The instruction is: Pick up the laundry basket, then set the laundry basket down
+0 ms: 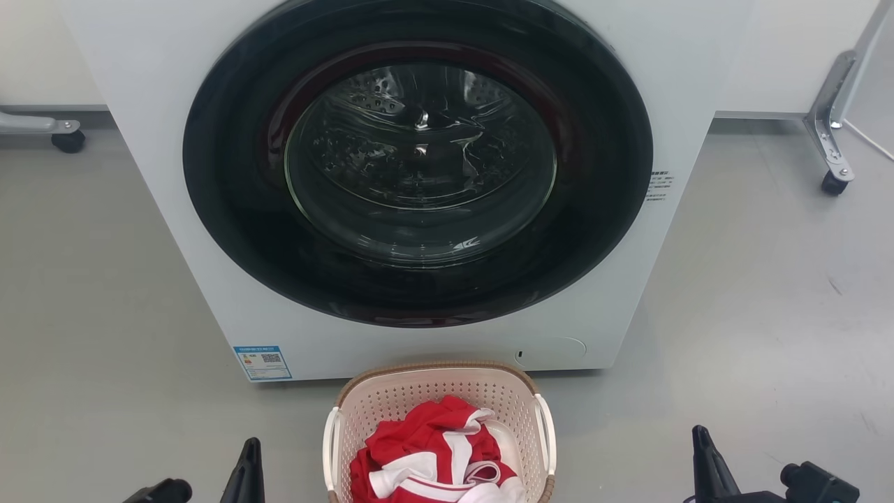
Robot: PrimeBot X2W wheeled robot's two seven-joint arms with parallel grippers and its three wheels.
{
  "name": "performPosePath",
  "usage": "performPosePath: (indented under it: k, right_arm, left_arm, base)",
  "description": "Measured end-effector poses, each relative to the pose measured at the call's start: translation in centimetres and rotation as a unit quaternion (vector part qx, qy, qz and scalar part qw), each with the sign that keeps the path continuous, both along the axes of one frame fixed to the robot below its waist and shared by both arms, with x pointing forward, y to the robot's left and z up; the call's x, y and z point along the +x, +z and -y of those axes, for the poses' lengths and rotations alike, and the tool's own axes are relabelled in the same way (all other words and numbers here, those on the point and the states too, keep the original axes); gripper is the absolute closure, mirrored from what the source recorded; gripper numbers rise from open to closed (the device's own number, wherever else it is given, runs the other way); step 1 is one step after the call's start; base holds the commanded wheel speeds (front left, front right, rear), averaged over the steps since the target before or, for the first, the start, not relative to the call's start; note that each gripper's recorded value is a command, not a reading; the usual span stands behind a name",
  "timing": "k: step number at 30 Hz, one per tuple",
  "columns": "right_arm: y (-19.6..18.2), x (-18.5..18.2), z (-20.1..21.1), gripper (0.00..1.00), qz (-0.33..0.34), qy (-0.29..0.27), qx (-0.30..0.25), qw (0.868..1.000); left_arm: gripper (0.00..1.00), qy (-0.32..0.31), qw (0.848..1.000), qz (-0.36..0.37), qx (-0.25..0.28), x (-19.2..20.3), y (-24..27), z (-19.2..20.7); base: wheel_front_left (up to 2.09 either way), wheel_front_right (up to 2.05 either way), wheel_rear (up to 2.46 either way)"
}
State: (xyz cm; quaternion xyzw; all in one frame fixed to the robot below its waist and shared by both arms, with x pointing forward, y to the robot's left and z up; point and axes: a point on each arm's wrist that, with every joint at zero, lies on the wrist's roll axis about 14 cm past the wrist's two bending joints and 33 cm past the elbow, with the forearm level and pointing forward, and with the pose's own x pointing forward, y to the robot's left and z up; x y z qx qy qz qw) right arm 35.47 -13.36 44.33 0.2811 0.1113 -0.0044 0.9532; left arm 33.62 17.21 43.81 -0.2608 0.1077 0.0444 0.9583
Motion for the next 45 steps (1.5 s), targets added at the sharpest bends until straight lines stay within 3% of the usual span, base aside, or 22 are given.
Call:
performPosePath:
  k: [23, 37, 45]
  right_arm:
    - [0.1, 0.7, 2.3, 1.0, -0.02, -0.049, 0.162, 0.985]
    - [0.8, 1.3, 3.7, 1.0, -0.014, -0.073, 0.259, 0.963]
    - [1.6, 1.8, 4.5, 1.0, -0.001, -0.084, 0.321, 0.943]
  left_arm:
    - [1.0, 0.033, 0.985, -0.004, -0.168, 1.4, 0.5, -0.7]
    - [1.0, 0.046, 0.962, 0.003, -0.269, 2.1, 1.1, -0.9]
    - [1.0, 0.05, 0.942, 0.018, -0.332, 2.8, 1.9, -1.2]
  base:
    - [0.0, 0.0, 0.0]
    - [0.0, 0.0, 0.0]
    - [0.0, 0.0, 0.0]
